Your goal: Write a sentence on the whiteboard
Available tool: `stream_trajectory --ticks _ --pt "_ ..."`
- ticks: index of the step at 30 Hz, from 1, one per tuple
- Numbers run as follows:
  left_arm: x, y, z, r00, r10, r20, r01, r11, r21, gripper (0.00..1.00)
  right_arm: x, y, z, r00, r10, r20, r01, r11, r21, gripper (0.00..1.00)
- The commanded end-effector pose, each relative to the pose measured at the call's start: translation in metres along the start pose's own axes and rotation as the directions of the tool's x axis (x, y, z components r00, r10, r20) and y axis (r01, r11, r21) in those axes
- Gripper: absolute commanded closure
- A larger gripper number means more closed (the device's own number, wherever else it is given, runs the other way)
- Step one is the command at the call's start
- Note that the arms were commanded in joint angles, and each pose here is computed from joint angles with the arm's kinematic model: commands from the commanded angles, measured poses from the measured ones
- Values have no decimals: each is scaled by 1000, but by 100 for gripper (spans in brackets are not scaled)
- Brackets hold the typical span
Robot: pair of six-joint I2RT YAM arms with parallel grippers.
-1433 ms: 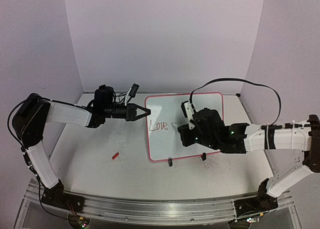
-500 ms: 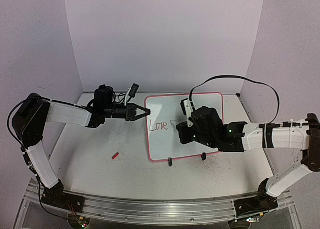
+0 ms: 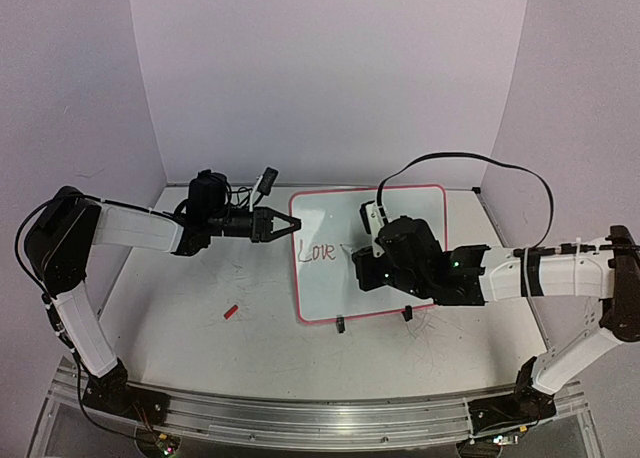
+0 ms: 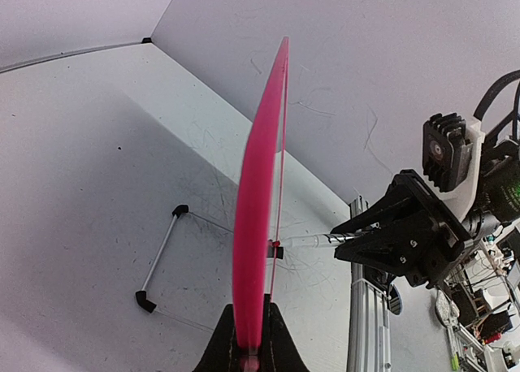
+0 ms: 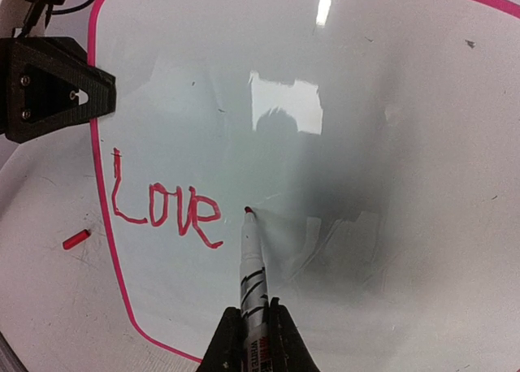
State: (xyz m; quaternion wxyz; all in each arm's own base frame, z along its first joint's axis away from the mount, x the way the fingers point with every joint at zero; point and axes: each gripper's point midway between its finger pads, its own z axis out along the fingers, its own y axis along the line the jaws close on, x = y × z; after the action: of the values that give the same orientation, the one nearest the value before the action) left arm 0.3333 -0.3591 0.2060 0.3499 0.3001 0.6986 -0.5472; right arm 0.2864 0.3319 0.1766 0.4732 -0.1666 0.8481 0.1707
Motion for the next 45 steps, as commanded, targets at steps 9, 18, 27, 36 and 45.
stream_trajectory --ticks 9,18,27,36,45 --pt "-1 14 -1 999 37 17 -36 998 -57 100 0 -1 1 999 33 -14 -33 999 4 100" --pt "-2 14 0 999 38 17 -37 998 -56 100 8 -1 1 998 51 -34 -51 999 -1 100" --pt "-1 14 -1 999 37 16 -36 998 -57 100 21 -3 1 995 73 -64 -73 997 -5 100" --pt "0 14 -1 999 33 14 -32 998 -56 100 28 -4 -1 993 85 -77 -86 996 -2 100" --pt "0 13 -1 999 32 15 -32 998 -55 100 25 -4 0 993 101 -62 -101 995 -5 100"
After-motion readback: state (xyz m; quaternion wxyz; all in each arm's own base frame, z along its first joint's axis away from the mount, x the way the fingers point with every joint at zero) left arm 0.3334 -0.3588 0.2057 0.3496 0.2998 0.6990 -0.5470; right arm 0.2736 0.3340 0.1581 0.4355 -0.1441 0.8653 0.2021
